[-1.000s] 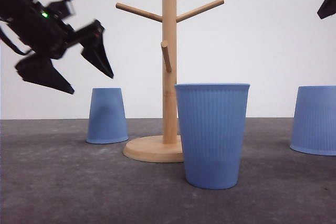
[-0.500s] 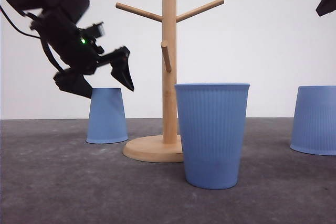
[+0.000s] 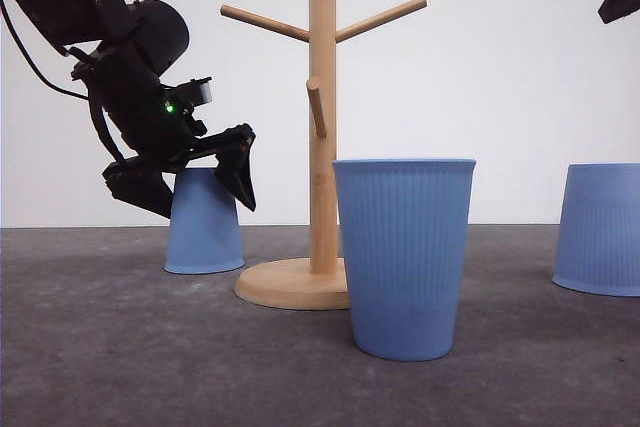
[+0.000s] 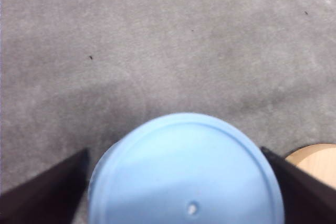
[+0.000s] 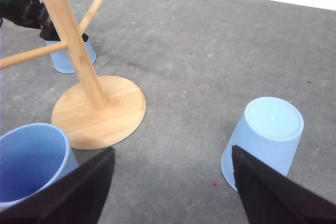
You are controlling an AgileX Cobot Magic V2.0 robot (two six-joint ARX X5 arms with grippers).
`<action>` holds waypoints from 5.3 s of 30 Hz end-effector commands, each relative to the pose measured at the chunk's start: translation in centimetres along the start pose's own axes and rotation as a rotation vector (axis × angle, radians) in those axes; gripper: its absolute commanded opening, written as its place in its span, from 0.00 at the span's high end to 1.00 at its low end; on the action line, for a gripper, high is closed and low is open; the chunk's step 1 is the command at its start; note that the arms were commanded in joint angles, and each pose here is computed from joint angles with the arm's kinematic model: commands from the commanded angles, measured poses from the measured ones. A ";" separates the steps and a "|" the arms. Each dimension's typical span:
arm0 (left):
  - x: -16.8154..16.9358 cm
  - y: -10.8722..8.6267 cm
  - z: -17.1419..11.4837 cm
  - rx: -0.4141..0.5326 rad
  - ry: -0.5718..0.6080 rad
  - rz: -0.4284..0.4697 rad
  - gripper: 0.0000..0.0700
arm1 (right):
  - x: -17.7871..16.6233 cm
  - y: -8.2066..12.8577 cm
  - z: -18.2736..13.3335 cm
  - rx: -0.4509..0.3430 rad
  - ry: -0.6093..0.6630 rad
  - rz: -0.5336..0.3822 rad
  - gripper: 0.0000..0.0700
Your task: Place three cups
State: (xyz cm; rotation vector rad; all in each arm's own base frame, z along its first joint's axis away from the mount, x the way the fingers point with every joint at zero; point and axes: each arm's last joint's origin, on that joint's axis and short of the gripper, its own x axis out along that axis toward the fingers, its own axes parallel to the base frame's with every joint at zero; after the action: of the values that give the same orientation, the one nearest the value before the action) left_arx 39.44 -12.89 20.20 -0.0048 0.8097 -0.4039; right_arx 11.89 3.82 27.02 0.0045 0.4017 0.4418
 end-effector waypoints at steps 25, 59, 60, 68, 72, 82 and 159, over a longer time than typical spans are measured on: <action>-7.0 0.6 0.5 -0.134 0.125 -0.151 0.40 | -0.2 0.1 0.7 -0.013 -0.031 0.003 0.36; -19.9 2.8 -2.9 -0.769 -0.427 -0.493 0.38 | -0.2 0.1 0.9 -0.015 -0.053 0.007 0.36; -19.5 2.7 -2.7 -0.772 -0.424 -0.513 0.38 | -0.2 0.1 0.9 -0.015 -0.053 0.007 0.36; -16.5 1.2 -1.6 -0.777 -0.403 -0.640 0.38 | -0.2 0.1 0.9 -0.015 -0.053 0.006 0.36; -15.5 0.4 -1.6 -0.771 -0.372 -0.654 0.38 | -0.2 0.1 0.9 -0.015 -0.053 0.006 0.36; -13.3 -1.8 -2.0 -0.735 -0.300 -0.665 0.38 | -0.2 0.1 0.9 -0.015 -0.052 0.006 0.36; -22.3 -3.2 -11.7 -0.271 -0.015 -0.314 0.18 | 15.4 -10.3 -0.4 0.247 0.444 -0.259 0.20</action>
State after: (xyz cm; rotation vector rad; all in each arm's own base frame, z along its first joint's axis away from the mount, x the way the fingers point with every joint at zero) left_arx 16.20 -6.20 27.94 -0.3960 0.8554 -0.5794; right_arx 28.27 0.92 20.02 0.1013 0.8851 0.1311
